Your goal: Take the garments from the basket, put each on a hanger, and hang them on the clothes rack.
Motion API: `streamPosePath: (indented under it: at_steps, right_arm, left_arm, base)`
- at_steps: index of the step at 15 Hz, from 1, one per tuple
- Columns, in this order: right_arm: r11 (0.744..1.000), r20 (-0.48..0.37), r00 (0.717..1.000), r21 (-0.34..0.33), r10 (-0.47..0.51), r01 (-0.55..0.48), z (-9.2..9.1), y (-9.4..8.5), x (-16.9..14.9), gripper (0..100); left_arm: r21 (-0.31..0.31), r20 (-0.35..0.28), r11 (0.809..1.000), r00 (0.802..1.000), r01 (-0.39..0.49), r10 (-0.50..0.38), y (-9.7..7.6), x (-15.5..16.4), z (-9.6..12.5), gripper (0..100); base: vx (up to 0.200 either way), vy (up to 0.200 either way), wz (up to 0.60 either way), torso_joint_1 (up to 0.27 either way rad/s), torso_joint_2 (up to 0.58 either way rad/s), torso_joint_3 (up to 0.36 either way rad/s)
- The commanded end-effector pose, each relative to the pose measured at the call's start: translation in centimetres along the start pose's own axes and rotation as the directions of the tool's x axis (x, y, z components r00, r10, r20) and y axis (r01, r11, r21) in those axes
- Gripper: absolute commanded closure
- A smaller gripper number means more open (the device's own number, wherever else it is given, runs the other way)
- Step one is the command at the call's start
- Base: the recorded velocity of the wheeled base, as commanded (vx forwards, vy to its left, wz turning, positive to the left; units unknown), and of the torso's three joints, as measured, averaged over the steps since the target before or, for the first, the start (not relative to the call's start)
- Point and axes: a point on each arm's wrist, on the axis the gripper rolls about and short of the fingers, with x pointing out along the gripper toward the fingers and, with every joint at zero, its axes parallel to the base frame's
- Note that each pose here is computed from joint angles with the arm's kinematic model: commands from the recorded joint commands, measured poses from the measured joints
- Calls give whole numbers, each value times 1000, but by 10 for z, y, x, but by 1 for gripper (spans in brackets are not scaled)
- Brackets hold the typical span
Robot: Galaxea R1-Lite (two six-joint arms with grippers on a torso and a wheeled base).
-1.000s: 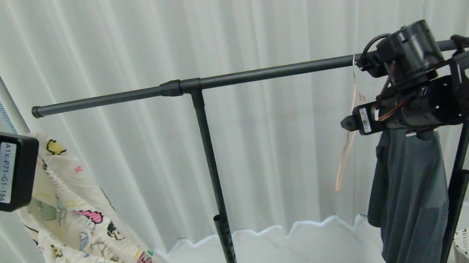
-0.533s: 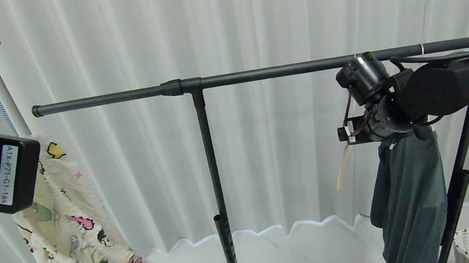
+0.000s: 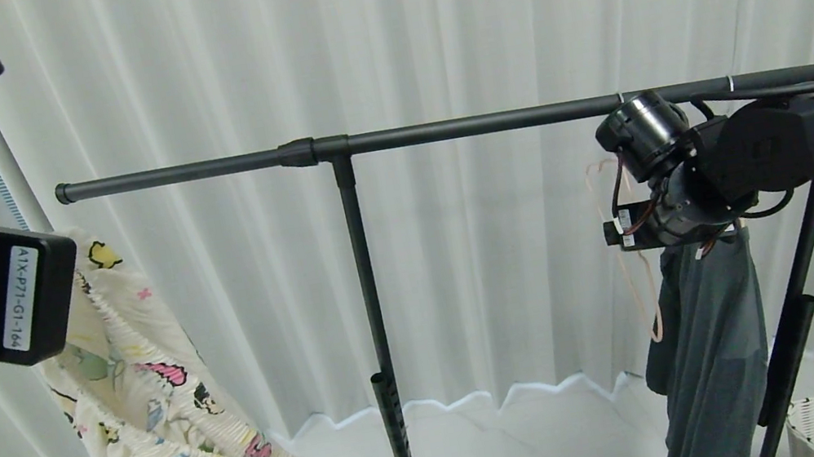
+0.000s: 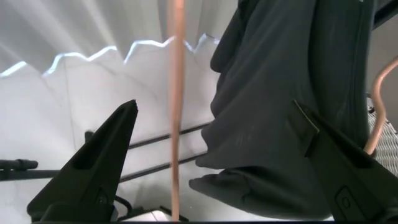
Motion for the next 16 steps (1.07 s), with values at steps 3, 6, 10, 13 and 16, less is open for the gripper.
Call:
streamPosePath:
  at_steps: [3,6,10,13,16]
  right_arm:
    - [999,-60,997,-28,38,-40,5,-14,16,0]
    - [998,-88,995,-38,54,-57,7,-21,25,0]
    - [998,-116,992,-25,56,-59,6,-27,35,100]
    - [997,-109,991,-16,77,-79,8,-28,33,100]
    - [996,-83,993,-4,90,-90,13,-31,24,100]
  left_arm:
    - [-2,4,1000,1000,0,0,1,-1,0,100]
    - [0,4,1000,1000,-3,3,1,-1,0,100]
    - [0,6,1000,1000,-8,8,1,-2,0,100]
    - [2,4,1000,1000,-10,10,1,-1,0,100]
    - [2,4,1000,1000,-10,10,1,-1,0,100]
  base:
    - [0,0,0,0,0,0]
    - [0,0,0,0,0,0]
    - [0,0,0,0,0,0]
    - [0,0,0,0,0,0]
    - [0,0,0,0,0,0]
